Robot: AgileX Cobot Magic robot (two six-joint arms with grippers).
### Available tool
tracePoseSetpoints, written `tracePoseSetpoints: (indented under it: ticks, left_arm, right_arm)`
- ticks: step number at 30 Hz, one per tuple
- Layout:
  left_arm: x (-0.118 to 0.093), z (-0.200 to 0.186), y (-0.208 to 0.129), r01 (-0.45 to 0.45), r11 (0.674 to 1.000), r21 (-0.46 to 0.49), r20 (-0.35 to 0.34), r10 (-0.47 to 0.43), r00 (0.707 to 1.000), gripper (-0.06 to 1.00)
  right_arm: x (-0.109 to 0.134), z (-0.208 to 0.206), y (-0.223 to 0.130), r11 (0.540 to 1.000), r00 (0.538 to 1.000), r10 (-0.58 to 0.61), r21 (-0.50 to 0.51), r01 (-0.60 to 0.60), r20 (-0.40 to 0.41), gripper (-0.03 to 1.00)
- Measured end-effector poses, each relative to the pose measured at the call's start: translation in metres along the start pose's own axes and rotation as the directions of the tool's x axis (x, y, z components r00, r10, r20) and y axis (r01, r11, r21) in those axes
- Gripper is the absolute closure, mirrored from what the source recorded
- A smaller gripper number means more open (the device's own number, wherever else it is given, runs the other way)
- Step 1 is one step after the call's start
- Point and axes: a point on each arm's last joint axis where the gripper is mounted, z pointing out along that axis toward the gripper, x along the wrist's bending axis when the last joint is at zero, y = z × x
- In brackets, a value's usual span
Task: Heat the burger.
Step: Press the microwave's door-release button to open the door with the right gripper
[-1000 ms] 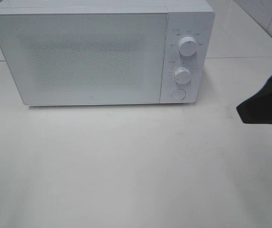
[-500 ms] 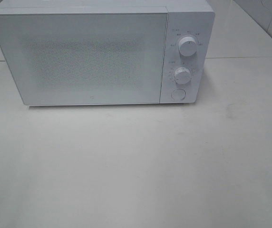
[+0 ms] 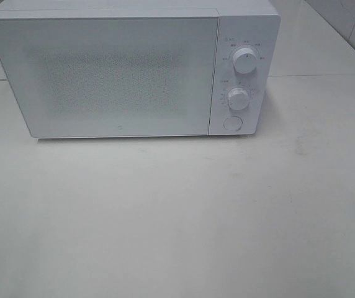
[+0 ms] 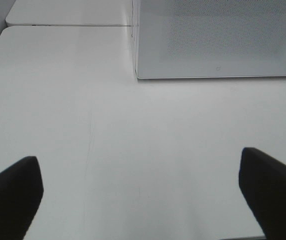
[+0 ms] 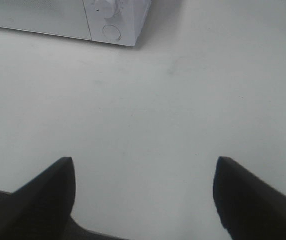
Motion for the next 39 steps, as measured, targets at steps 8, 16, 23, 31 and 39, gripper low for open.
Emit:
tracePoseSetpoints:
  ticks: [8, 16, 23, 31, 39]
  left_arm:
    - [0.000, 0.000, 0.000, 0.000, 1.000, 0.000, 0.000, 0.000, 1.000, -0.04]
    - [0.000, 0.000, 0.000, 0.000, 1.000, 0.000, 0.000, 0.000, 1.000, -0.04]
    - [0.000, 0.000, 0.000, 0.000, 1.000, 0.000, -0.001, 0.000, 1.000, -0.04]
    - [0.000, 0.000, 0.000, 0.000, 1.000, 0.000, -0.001, 0.000, 1.000, -0.04]
    - [0.000, 0.000, 0.000, 0.000, 1.000, 0.000, -0.001, 0.000, 1.000, -0.04]
  right_arm:
    - [0.000, -0.005, -0.027, 0.999, 0.999, 0.036, -0.041, -0.035, 0.038, 0.22]
    - [0.001, -0.007, -0.037, 0.995, 0.998, 0.051, -0.092, -0.047, 0.043, 0.22]
    - [0.000, 0.002, -0.036, 0.991, 0.998, 0.054, -0.126, -0.049, 0.043, 0.21]
    - [0.000, 0.002, -0.036, 0.991, 0.998, 0.054, -0.129, -0.048, 0.043, 0.21]
    - [0.000, 0.002, -0.036, 0.990, 0.998, 0.054, -0.130, -0.048, 0.043, 0.21]
